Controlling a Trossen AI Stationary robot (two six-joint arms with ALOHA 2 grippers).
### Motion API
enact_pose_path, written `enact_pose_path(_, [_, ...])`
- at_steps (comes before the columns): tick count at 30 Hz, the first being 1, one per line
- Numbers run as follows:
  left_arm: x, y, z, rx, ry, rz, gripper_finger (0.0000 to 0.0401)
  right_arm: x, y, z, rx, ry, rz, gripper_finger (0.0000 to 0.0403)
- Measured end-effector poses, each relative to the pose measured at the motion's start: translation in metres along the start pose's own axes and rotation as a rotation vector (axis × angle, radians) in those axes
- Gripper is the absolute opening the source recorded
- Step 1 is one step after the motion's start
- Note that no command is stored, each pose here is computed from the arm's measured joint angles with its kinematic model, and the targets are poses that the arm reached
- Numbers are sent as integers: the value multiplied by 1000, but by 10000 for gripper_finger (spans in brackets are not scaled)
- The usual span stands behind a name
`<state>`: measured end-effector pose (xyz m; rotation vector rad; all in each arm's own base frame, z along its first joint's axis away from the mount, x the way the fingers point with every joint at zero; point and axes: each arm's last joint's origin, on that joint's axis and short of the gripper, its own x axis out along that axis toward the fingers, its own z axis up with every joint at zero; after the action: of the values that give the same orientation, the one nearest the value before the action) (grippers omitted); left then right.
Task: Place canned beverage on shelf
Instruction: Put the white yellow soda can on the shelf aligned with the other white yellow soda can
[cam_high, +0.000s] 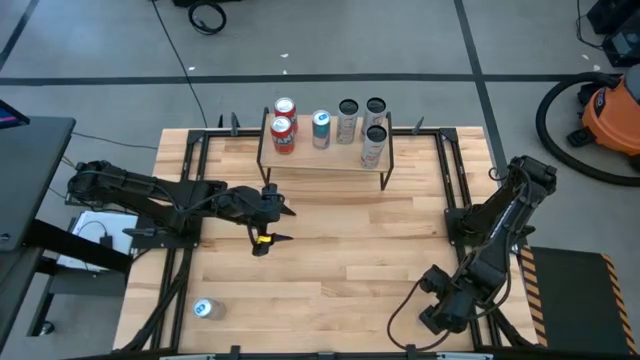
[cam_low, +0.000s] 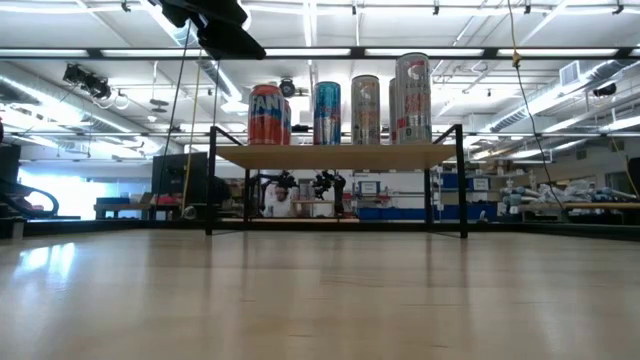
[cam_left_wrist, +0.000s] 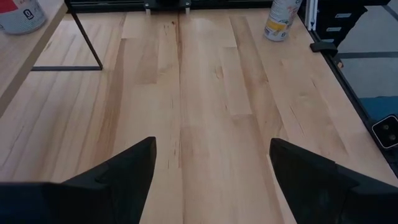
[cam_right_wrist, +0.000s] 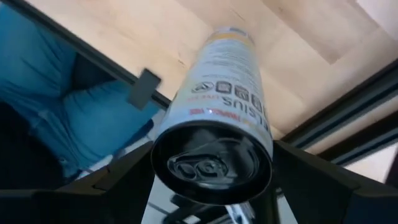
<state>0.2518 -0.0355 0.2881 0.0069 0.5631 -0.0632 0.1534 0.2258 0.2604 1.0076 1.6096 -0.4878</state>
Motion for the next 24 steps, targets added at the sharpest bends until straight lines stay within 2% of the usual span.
enact_pose_path(7, [0,0,0,0,0,0,316,0,-6,1,-65,-33,-54,320])
enact_pose_path(18, [0,0,0,-5,0,0,316,0,-6,3,-320,-105,-46,320])
enact_pose_path(21, [0,0,0,-11,0,0,316,0,-4,3,-333,-106,-35,320])
enact_pose_path(24, [0,0,0,-12,0,0,316,0,-4,2,-296,-68,-30,320])
